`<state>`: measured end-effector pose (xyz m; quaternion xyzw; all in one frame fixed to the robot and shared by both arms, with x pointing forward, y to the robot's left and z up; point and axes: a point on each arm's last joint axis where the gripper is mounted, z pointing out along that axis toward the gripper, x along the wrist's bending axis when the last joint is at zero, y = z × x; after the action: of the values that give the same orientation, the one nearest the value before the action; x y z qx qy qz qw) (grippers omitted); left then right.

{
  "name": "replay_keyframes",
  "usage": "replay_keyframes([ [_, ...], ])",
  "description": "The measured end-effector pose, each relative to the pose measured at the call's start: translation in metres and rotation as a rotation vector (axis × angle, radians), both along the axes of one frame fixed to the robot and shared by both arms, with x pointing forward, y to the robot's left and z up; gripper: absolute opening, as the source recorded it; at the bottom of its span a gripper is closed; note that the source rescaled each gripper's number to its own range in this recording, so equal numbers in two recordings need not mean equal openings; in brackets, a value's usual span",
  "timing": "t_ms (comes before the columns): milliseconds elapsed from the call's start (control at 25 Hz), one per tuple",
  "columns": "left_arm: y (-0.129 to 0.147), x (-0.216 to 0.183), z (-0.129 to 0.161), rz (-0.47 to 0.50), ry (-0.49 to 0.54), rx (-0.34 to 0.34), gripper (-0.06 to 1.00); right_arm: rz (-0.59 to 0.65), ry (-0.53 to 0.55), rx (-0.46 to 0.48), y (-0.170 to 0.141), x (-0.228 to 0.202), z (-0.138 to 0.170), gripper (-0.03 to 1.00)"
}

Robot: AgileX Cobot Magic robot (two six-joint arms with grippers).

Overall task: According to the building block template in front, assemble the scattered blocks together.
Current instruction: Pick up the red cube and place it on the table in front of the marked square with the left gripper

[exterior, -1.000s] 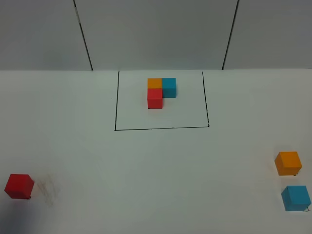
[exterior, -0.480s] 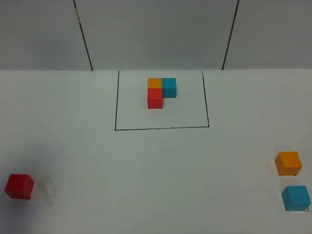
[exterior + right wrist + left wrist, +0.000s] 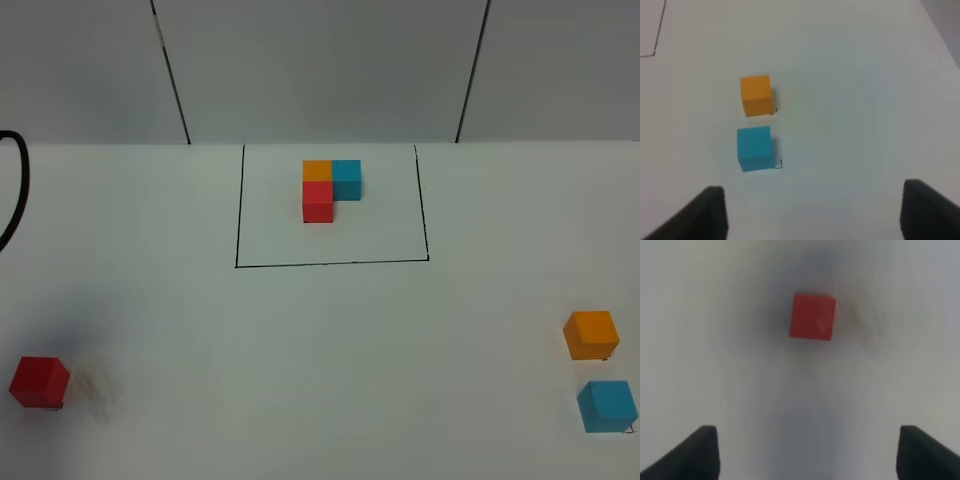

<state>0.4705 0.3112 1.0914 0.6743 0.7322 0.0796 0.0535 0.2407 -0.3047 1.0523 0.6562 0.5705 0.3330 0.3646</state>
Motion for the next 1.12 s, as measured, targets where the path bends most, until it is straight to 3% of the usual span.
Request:
replay_keyframes([
  [120,0.0,0.007,-0.008,0.002,0.036,-0.008,0.94,0.0,0.0,0.0,0.0,0.0,0.0,0.49],
  [240,0.0,0.011,-0.014,0.003,0.057,-0.004,0.99,0.0,0.0,0.001,0.0,0.0,0.0,0.49],
  [680,0.001,0.018,-0.038,0.0,0.107,0.0,0.98,0.0,0.0,0.001,0.0,0.0,0.0,0.49],
  [880,0.001,0.028,-0.048,-0.003,0.07,0.0,0.95,0.0,0.0,0.0,0.0,0.0,0.0,0.49],
  [1120,0.001,0.031,-0.079,-0.01,0.081,0.005,0.92,0.0,0.0,0.0,0.0,0.0,0.0,0.49],
])
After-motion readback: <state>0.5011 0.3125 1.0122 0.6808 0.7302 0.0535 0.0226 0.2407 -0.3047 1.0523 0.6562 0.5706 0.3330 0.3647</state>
